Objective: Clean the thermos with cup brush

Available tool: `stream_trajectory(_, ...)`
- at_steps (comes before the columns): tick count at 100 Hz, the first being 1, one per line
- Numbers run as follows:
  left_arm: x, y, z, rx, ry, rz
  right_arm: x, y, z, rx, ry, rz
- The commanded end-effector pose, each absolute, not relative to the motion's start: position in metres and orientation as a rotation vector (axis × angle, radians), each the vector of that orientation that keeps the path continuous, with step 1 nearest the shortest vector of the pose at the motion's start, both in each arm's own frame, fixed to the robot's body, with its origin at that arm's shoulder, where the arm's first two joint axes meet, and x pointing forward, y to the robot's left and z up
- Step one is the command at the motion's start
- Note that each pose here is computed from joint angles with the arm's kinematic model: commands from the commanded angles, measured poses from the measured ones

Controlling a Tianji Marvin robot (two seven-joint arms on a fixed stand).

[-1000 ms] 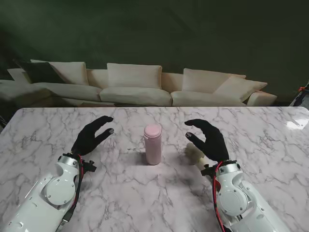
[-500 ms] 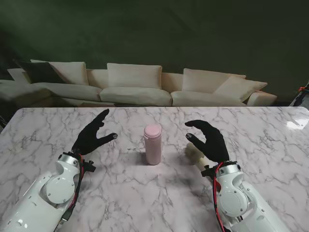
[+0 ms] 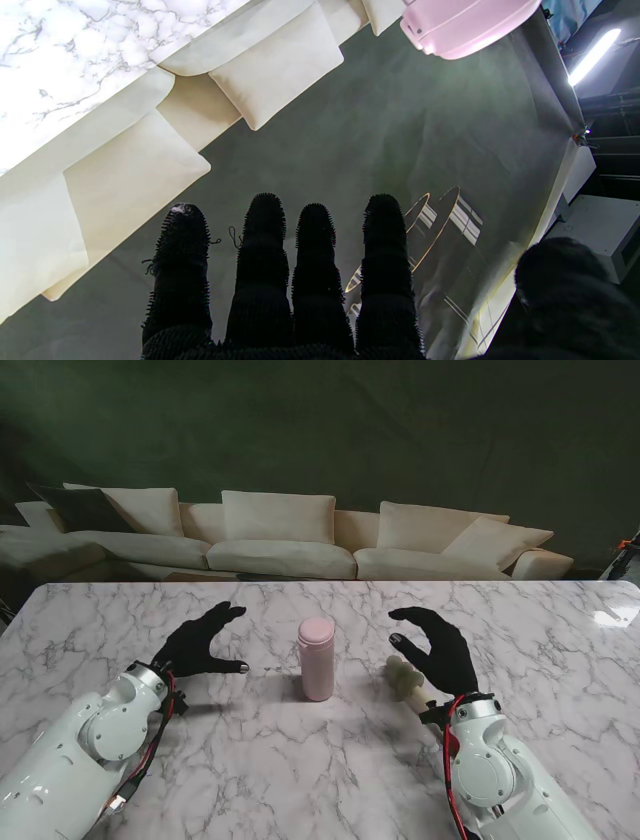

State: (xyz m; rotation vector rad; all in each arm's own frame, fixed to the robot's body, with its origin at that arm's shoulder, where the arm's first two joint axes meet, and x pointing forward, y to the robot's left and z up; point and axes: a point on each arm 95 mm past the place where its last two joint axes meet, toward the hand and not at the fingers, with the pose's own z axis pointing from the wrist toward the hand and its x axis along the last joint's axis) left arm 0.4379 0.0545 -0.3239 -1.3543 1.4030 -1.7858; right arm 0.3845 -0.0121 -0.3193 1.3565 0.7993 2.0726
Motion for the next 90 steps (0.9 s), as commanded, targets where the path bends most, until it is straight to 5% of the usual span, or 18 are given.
stream_trajectory(1,0.445,0.052,-0.319,-1.378,1.426,-1.795,0.384,-0.012,-0.32,1.363,0.787,2.065)
stream_trajectory(90,0.484,-0.036,-0.342,-1.408,1.709,-1.824,0.384,-0.01,-0.319,1.369,0.768,2.055)
